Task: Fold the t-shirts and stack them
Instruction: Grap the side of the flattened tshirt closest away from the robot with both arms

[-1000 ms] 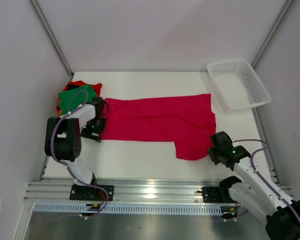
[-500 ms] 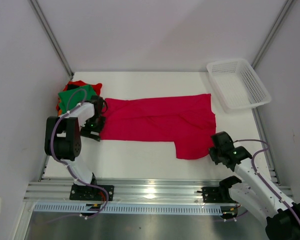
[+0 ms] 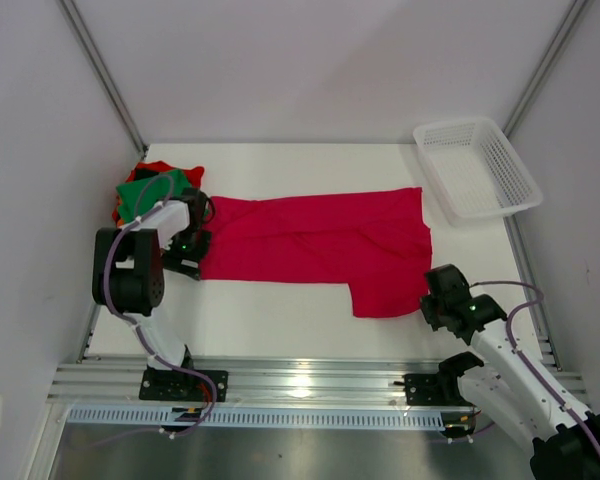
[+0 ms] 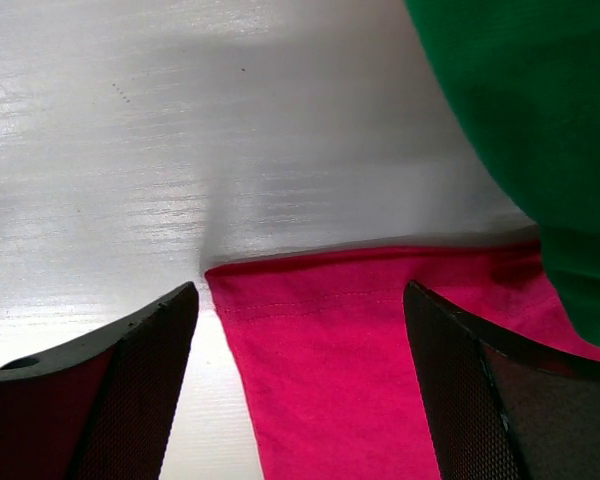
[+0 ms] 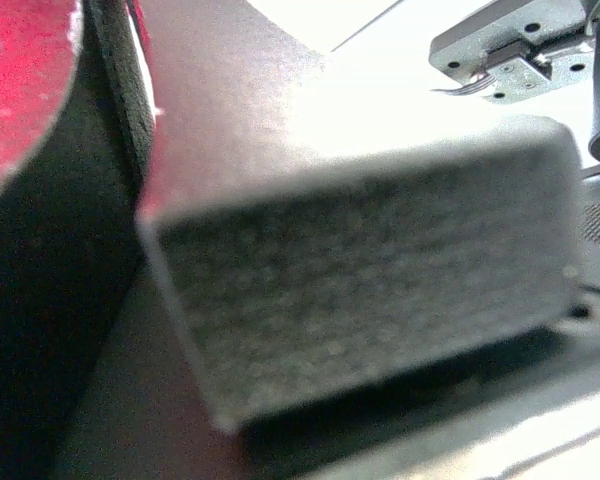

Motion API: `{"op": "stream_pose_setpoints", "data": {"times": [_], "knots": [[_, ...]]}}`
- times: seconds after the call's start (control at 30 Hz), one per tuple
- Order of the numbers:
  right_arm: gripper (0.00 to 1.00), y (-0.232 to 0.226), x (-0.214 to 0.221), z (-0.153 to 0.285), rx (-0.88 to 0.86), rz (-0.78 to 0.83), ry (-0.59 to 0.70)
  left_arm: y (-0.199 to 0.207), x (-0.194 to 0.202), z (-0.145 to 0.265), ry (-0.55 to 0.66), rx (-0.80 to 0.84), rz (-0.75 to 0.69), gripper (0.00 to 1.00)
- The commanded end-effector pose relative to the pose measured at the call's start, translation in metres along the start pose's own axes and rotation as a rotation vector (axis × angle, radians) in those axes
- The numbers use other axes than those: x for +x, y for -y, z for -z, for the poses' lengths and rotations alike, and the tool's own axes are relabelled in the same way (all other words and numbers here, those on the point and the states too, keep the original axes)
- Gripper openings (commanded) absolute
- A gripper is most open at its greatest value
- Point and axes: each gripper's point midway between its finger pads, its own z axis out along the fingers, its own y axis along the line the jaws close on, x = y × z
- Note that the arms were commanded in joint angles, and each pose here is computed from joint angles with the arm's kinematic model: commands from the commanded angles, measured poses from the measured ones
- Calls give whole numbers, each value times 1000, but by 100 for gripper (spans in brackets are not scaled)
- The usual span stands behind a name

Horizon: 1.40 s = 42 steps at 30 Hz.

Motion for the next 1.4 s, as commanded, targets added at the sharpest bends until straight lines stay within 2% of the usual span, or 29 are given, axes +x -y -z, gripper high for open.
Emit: {"op": "stream_pose_setpoints", "data": {"times": [0.0,0.3,0.53,0.83,1.17,1.37], "knots": [[0,-10,-7,8,-26,-37,21,9,-6,7,-1,4,-14,86],[0,-13,-7,9,-39,-62,15,13,-2,7,-60,-33,-40,86],[0,-12,-6,8,-50,-83,12,-4,12,6,-126,-54,-27,86],[0,-11,1,2,-53,-62,-13,-16,14,7,-133,-55,-30,87],[0,-11,0,3,-47,-52,-12,-6,5,5,-134,-31,-14,90],[0,-7,-2,5,-46,-64,-3,-5,5,5,-183,-21,-10,90]]}}
